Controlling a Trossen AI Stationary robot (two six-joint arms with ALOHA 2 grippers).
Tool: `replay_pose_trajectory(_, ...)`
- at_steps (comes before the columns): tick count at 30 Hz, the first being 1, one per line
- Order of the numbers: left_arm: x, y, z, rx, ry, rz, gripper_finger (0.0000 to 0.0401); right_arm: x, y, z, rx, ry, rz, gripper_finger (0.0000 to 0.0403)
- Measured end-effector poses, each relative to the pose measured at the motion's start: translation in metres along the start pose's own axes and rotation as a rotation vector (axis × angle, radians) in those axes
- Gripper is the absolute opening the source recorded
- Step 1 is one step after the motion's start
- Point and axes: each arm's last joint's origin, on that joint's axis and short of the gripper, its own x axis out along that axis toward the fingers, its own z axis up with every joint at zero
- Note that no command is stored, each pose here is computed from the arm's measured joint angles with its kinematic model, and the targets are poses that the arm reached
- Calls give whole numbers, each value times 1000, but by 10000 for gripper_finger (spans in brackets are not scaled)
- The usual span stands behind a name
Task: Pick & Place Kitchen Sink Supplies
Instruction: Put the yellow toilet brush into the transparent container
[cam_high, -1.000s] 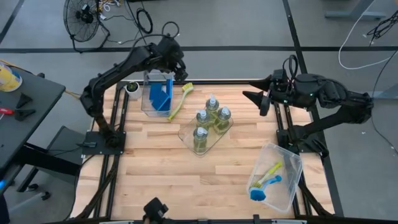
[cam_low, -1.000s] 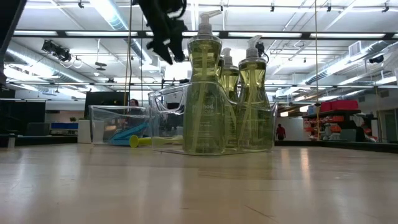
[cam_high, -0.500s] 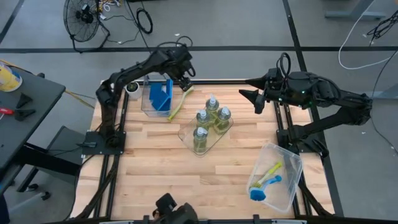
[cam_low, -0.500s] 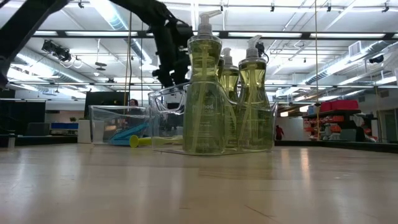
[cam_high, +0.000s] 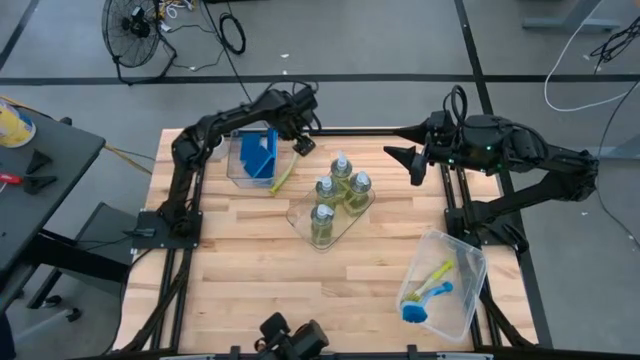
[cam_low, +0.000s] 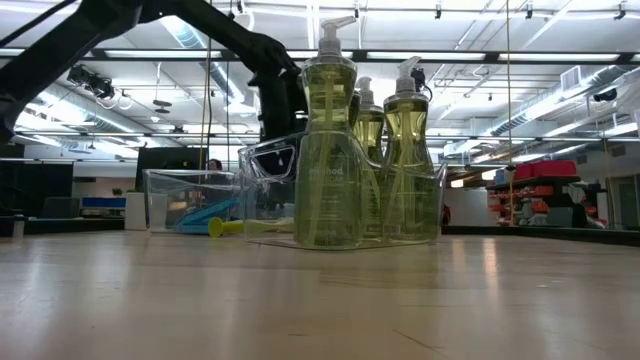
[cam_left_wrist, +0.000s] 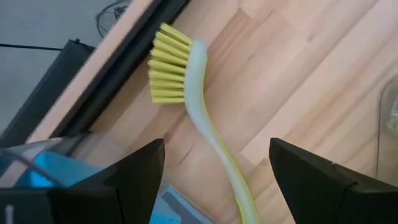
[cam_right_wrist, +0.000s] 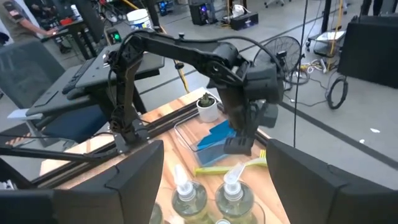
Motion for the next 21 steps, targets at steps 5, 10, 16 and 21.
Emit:
replay_pose_trajectory(5,8,-3,0,1,16,-5,295,0,0,0,-37,-1,0,285)
replay_pose_trajectory(10,12,-10,0,83,22,-9,295,0,0,0,-40,0,1,285)
replay_pose_trajectory(16,12,-26,-2,335,21,-11,295,0,0,0,-41,0,1,285)
replay_pose_trajectory(21,11,-35,-2,389,14,0,295,0,0,0,-41,5,16,285)
